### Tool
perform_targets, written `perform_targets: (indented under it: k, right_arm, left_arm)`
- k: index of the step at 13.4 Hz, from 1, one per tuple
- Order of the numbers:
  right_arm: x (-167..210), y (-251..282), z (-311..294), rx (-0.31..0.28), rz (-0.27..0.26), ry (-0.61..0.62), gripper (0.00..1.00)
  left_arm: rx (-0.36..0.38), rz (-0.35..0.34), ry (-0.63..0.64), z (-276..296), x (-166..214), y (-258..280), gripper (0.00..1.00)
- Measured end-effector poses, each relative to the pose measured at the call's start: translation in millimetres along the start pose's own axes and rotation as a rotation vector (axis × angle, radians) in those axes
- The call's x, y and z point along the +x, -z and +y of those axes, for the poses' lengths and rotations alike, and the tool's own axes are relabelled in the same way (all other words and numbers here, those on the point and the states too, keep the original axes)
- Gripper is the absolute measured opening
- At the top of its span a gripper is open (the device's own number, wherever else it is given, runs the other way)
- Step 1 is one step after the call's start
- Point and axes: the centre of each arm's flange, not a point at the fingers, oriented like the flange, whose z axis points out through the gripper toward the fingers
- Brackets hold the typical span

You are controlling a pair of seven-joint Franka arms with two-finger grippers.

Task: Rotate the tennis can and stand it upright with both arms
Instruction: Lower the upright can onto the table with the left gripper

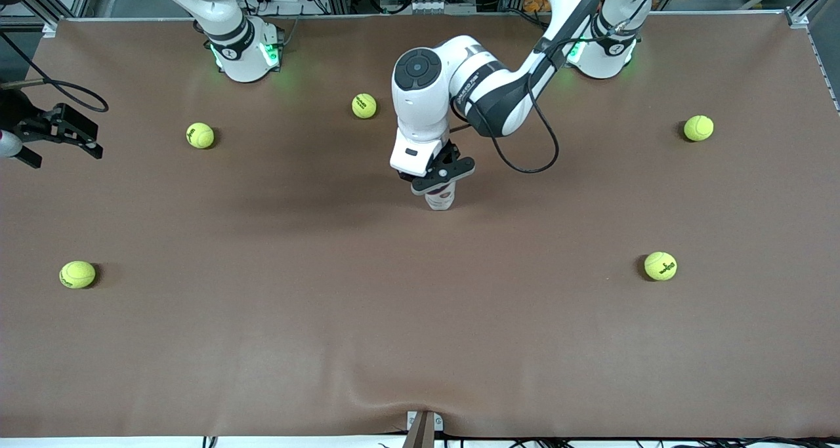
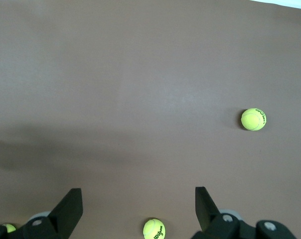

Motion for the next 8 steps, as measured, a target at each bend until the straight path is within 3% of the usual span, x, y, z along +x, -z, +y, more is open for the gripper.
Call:
perform_targets:
  k: [2,5,8]
  right_arm:
    - [1.1,0.0,-5.0,-0.011,-0.002,0.013,1.00]
    - [1.1,-0.1,-5.7,-0.017,-0.005,0.016,1.00]
    - [0.7,-0.2,-4.5,-0.016,-0.006,0.014,1.00]
  left_arm:
    - [-0.002,0.001,0.001,0.4,0.3,0.9,0.57]
    - [-0.007,0.002,0.001,1.4,0.6,3.2,0.69]
    - [-0.017,0.006,0.002,3.2,1.8,8.1,0.99]
